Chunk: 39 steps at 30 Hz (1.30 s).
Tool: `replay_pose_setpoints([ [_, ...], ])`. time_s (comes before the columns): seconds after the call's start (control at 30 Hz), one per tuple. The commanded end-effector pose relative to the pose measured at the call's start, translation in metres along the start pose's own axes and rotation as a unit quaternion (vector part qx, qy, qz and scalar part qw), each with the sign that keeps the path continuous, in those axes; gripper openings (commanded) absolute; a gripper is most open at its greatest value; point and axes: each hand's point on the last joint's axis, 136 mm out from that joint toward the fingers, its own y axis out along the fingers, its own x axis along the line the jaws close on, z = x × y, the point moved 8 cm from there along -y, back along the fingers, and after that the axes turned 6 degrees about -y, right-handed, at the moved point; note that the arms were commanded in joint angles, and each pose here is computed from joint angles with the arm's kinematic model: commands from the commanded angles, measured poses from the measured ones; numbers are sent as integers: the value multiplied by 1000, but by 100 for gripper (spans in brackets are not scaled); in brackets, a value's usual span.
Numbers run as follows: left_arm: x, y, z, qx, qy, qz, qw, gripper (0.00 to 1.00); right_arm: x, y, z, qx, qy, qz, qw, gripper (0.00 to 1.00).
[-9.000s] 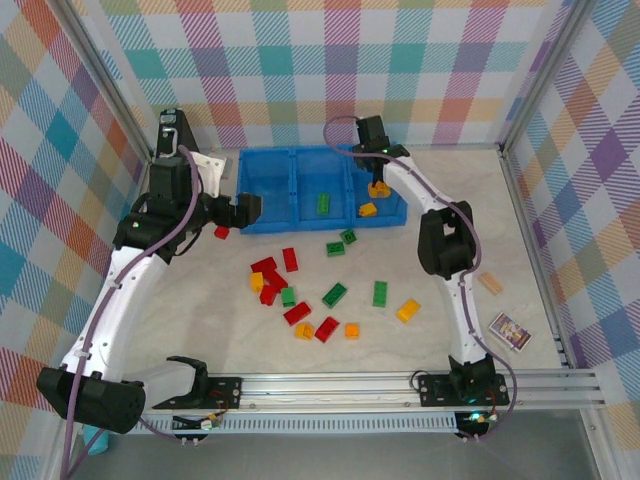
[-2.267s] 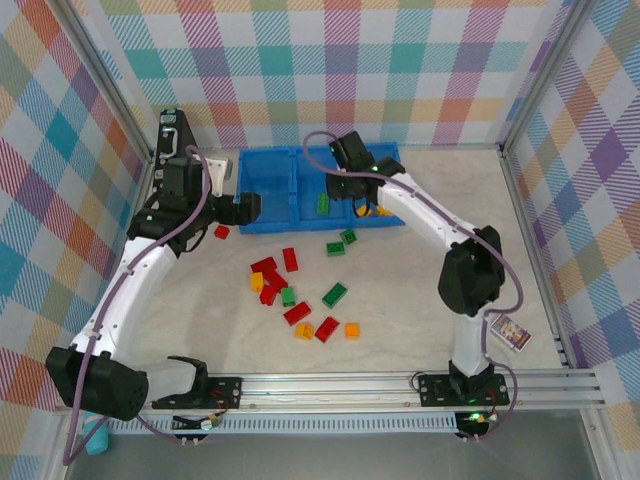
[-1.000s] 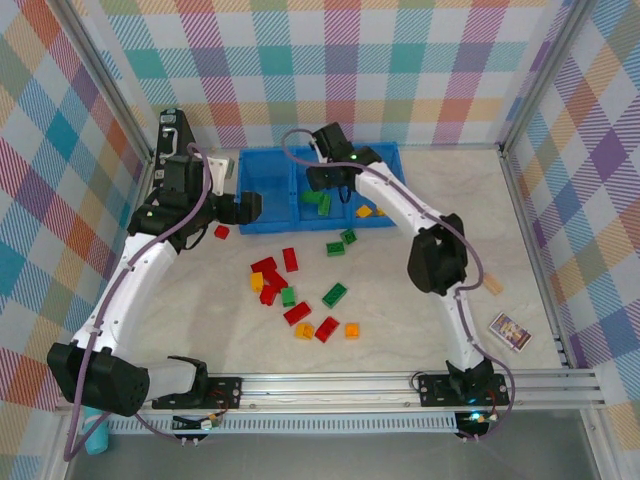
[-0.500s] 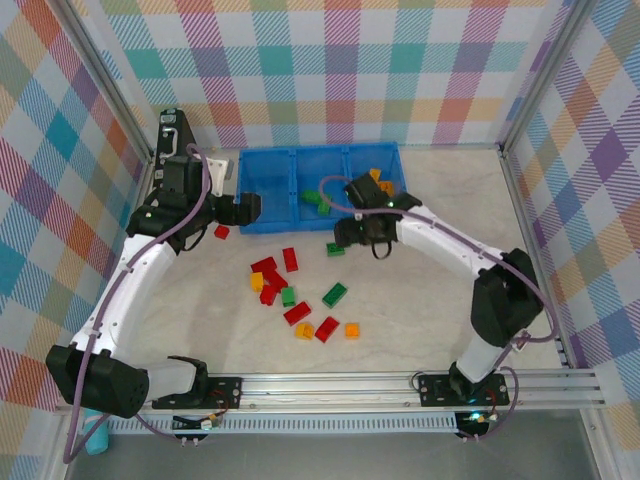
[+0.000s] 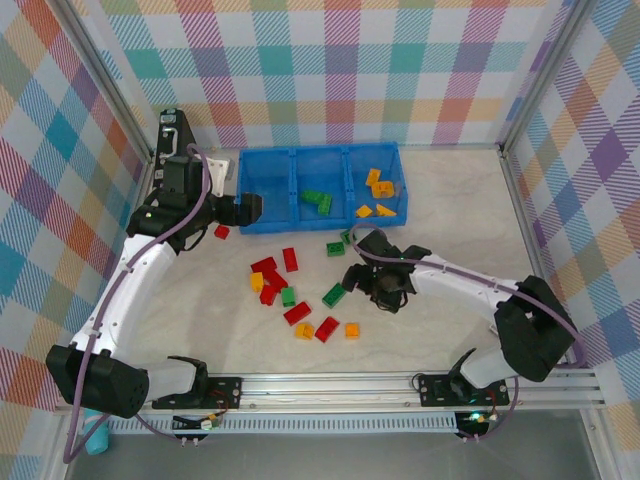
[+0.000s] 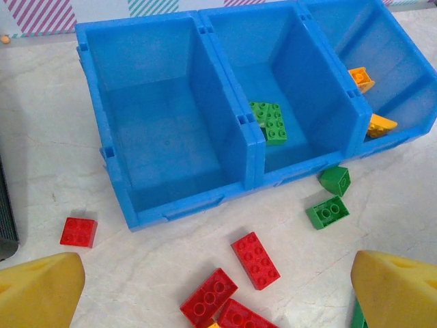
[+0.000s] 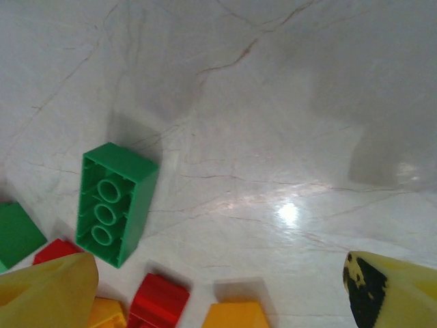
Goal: Sort the legos into containers by color
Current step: Pick up the lego from the bottom-center of the table.
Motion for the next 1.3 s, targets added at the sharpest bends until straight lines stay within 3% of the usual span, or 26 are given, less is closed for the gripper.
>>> replay_pose_setpoints([
  [0.0, -2, -9, -6, -11, 8, 6, 1000, 100, 29, 9, -5, 9, 27, -69, 997, 93],
  [0.4, -3, -16, -6, -18, 13, 5, 1000, 100, 55, 40, -6, 61, 8, -32, 998, 91],
  [0.77, -8, -36, -8, -62, 18, 25, 998, 100, 61, 70, 4, 98, -21, 26, 995, 83],
  [0.97, -11, -38, -6, -69, 27, 40, 996, 100, 59, 77, 4, 102, -35, 43, 993, 61],
  [1.27, -7, -33, -8, -47, 20, 16, 999, 92, 64, 84, 1, 105, -79, 49, 990, 40],
])
